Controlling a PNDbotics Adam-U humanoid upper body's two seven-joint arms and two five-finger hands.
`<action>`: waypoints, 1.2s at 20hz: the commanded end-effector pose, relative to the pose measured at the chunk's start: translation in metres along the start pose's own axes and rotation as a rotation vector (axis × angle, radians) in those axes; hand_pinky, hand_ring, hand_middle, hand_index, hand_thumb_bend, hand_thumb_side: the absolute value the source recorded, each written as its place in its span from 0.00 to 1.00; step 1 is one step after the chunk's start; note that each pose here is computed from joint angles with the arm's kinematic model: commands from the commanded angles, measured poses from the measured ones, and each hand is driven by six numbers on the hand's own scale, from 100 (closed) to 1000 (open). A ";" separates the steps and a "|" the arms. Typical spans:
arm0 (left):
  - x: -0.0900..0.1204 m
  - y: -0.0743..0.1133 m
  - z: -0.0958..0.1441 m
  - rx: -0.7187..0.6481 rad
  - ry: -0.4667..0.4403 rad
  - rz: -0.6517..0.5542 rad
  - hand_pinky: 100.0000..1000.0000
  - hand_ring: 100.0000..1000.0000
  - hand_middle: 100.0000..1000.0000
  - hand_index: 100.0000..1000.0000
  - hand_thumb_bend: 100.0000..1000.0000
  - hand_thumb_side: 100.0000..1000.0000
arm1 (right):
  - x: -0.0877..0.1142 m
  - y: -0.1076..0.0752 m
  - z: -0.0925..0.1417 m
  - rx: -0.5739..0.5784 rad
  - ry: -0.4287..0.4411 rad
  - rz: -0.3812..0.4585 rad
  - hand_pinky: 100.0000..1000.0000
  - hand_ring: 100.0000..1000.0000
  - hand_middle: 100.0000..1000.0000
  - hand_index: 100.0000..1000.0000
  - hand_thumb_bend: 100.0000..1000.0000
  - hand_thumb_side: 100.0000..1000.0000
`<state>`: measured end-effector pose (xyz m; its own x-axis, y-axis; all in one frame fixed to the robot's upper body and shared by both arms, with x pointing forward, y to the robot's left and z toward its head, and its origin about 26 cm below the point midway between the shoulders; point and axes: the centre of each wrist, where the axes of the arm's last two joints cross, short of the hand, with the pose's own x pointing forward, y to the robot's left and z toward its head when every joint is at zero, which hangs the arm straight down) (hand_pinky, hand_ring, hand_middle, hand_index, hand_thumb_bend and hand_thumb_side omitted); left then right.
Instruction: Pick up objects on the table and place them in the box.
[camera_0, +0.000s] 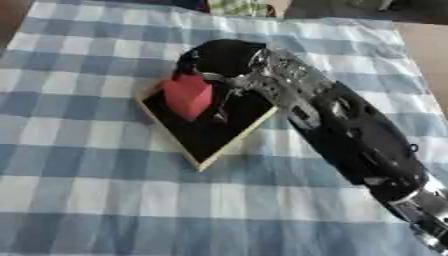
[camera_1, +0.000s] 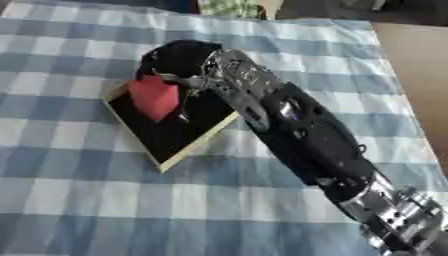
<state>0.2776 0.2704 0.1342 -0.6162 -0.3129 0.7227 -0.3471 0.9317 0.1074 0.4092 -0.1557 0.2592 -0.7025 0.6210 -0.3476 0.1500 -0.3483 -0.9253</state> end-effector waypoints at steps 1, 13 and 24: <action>0.005 0.002 -0.004 0.001 -0.022 0.002 0.69 0.53 0.51 0.61 0.00 0.73 | -0.009 -0.016 0.014 -0.052 0.020 0.016 0.86 0.87 0.79 0.89 0.38 0.19; 0.004 0.001 -0.003 0.002 -0.016 0.004 0.69 0.53 0.51 0.61 0.00 0.74 | -0.010 -0.045 0.041 -0.306 0.190 0.083 0.86 0.84 0.77 0.87 0.36 0.11; 0.005 0.002 -0.004 0.009 -0.025 0.000 0.69 0.53 0.51 0.61 0.00 0.73 | -0.027 -0.070 0.103 -0.601 0.341 0.038 0.79 0.75 0.71 0.84 0.11 0.08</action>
<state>0.2776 0.2699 0.1339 -0.6164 -0.3102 0.7238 -0.3471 0.9321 0.1039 0.3571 -0.2091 0.3304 -0.4756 0.8225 -0.3119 0.5366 -0.0097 -0.8438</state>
